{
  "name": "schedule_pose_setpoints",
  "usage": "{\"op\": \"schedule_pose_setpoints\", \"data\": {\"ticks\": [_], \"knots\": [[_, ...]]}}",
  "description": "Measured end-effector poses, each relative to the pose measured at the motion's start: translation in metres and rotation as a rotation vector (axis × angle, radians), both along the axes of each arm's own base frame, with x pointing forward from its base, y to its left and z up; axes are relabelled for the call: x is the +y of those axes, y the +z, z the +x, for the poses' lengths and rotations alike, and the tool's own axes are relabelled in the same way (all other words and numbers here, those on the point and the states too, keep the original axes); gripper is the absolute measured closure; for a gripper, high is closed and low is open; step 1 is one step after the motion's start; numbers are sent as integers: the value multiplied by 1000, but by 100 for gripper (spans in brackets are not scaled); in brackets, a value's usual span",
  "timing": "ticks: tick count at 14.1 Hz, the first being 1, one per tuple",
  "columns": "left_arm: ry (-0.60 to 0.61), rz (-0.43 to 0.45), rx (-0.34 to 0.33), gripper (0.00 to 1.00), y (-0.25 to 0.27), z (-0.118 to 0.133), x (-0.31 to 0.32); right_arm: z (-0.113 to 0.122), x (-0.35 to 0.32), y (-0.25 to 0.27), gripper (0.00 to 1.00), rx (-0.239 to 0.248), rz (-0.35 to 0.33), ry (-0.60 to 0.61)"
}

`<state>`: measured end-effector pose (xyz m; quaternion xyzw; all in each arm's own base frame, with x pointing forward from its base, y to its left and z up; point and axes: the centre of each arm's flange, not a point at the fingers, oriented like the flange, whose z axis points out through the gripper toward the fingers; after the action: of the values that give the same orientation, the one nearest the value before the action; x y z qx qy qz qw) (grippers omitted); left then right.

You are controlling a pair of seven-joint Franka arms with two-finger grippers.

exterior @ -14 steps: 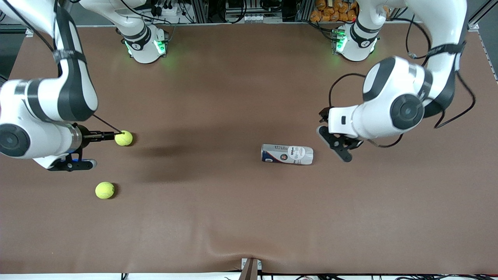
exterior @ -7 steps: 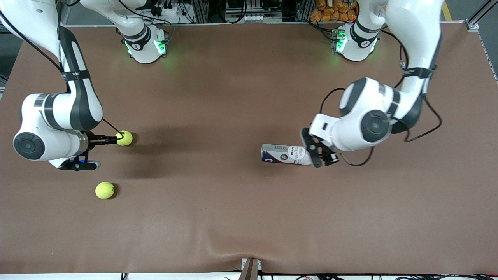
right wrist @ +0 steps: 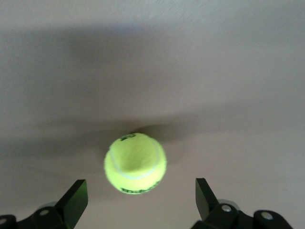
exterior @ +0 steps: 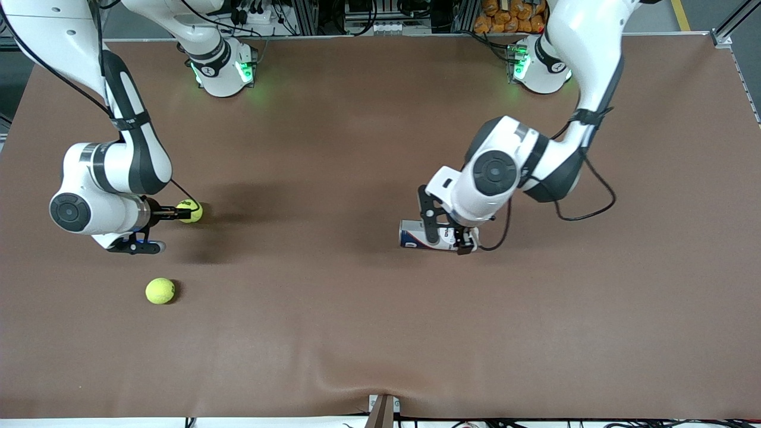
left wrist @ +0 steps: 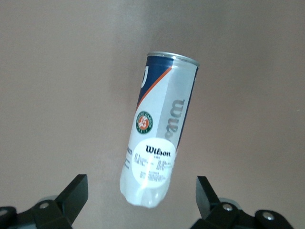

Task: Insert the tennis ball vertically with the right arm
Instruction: 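Close the right gripper on the ball while the left gripper grasps the can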

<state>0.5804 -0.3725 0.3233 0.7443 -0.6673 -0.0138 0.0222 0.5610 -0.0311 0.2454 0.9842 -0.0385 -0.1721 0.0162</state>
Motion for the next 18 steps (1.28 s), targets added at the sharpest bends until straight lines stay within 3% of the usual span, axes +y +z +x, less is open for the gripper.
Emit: {"op": "schedule_pose_setpoints", "data": {"ticks": [8,18], "knots": [[-134,11,-7,0,-52,2,-8,-18,-10,-29,0,-13,20,-51],[-147,0,-2,0,-89,-1,-7,-22,-18,-64,0,-30,29,-92]]}}
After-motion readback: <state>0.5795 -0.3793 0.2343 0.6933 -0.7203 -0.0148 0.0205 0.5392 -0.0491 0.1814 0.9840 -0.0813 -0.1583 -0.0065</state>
